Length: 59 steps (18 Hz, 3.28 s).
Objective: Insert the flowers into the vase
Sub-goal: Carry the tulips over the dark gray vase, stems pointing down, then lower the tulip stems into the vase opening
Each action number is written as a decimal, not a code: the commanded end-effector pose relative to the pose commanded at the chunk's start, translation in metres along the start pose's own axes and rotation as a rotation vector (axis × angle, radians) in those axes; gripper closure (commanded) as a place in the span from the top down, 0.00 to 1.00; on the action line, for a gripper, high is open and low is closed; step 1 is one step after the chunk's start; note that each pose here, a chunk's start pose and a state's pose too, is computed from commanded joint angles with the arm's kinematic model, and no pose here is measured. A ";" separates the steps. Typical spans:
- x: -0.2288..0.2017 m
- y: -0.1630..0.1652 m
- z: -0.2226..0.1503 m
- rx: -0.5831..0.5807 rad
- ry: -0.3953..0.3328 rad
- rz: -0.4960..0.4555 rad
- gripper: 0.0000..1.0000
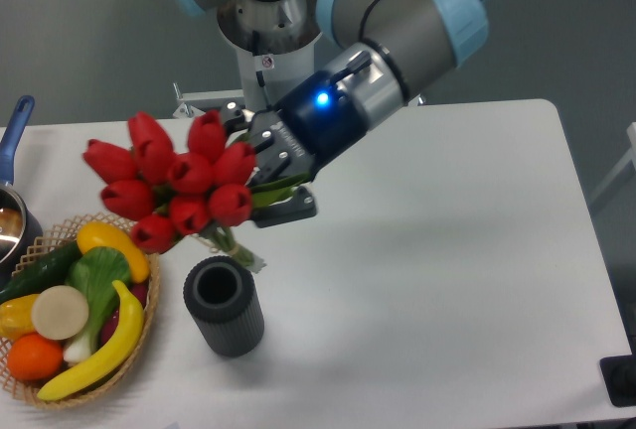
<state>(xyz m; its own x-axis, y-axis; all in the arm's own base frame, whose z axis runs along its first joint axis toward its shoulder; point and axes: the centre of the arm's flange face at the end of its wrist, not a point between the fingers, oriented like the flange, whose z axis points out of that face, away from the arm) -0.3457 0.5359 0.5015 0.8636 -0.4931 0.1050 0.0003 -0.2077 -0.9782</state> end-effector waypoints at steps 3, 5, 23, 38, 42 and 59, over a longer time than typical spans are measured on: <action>0.001 0.008 0.013 -0.004 0.023 -0.013 0.37; 0.002 0.011 0.017 -0.004 0.030 -0.018 0.37; -0.015 0.041 0.030 0.060 0.088 -0.043 0.38; -0.010 0.084 0.030 0.067 0.094 -0.087 0.38; -0.009 0.088 0.031 0.067 0.095 -0.095 0.38; -0.021 0.131 0.025 0.062 0.083 -0.177 0.39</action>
<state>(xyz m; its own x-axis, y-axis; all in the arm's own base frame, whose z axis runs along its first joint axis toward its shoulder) -0.3508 0.5403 0.3668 0.8030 -0.5218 0.2878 0.1817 -0.2456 -0.9522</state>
